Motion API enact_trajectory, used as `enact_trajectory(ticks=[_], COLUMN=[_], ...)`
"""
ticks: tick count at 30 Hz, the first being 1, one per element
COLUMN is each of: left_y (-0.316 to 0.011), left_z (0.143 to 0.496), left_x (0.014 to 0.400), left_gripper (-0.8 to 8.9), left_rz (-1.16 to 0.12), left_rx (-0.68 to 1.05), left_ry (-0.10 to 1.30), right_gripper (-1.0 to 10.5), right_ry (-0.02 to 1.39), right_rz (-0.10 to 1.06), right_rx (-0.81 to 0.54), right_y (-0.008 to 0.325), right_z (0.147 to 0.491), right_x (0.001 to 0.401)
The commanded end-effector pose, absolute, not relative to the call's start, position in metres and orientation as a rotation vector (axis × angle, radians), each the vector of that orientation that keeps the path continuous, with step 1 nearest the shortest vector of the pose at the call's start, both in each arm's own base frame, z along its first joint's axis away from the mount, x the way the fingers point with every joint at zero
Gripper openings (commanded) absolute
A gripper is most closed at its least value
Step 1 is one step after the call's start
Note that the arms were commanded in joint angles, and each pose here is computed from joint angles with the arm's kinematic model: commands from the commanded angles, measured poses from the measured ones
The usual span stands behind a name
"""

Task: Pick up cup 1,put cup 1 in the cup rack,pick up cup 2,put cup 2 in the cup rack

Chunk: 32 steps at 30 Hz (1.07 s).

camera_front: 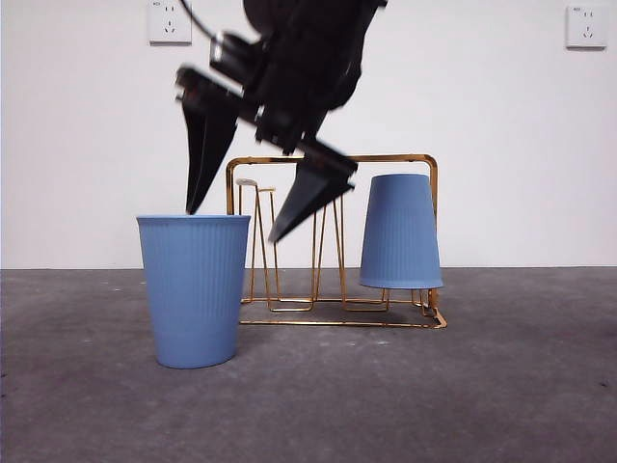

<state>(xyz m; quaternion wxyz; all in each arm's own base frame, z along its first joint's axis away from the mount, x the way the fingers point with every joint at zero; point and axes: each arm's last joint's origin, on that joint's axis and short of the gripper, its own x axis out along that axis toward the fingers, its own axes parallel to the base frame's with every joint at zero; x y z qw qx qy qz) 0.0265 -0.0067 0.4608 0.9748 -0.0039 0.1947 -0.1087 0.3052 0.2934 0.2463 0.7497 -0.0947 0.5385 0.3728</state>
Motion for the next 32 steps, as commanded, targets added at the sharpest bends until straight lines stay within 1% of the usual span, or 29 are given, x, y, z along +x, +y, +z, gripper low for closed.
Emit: enact_trajectory(ticks=[1,2,6,11,14,17,20,22,25,28,32], left_y=[-0.007,-0.007,-0.007,-0.009,-0.013,-0.019,-0.026,-0.031,-0.039,-0.045,-0.053], left_z=[0.460,0.460,0.460,0.461,0.462,0.465,0.471,0.477,0.488,0.498,0.512], left_x=[0.027,0.027,0.027,0.029,0.032,0.036,0.041,0.043,0.047,0.049,0.050], left_gripper=[5.02,5.02,5.02,5.02,5.02,5.02,5.02,5.02,5.02,5.02,5.02], left_rz=[-0.220,-0.220,-0.220,-0.215,-0.216,-0.226,-0.279,-0.336,-0.443,-0.538,-0.679], left_rx=[-0.008,-0.008,-0.012,-0.033,-0.033,-0.042,-0.042,-0.058,-0.101,-0.148,-0.217], left_ry=[0.391,0.391,0.392,0.392,0.390,0.378,0.330,0.285,0.210,0.127,0.023], right_gripper=[4.3,4.0,2.0,-0.2,-0.2,-0.2,-0.2,-0.2,-0.2,-0.2,-0.2], right_ry=[1.215,1.221,1.240,1.247,1.238,1.214,1.134,1.052,0.897,0.705,0.414], right_rz=[0.783,0.779,0.765,0.768,0.777,0.793,0.821,0.844,0.879,0.914,0.944], right_rx=[-0.207,-0.211,-0.223,-0.231,-0.233,-0.225,-0.214,-0.194,-0.152,-0.101,-0.037], right_y=[0.299,0.301,0.304,0.307,0.309,0.306,0.298,0.290,0.271,0.243,0.194], right_z=[0.229,0.225,0.213,0.203,0.204,0.219,0.252,0.282,0.336,0.394,0.464], right_x=[0.308,0.309,0.311,0.314,0.312,0.309,0.301,0.292,0.272,0.244,0.194])
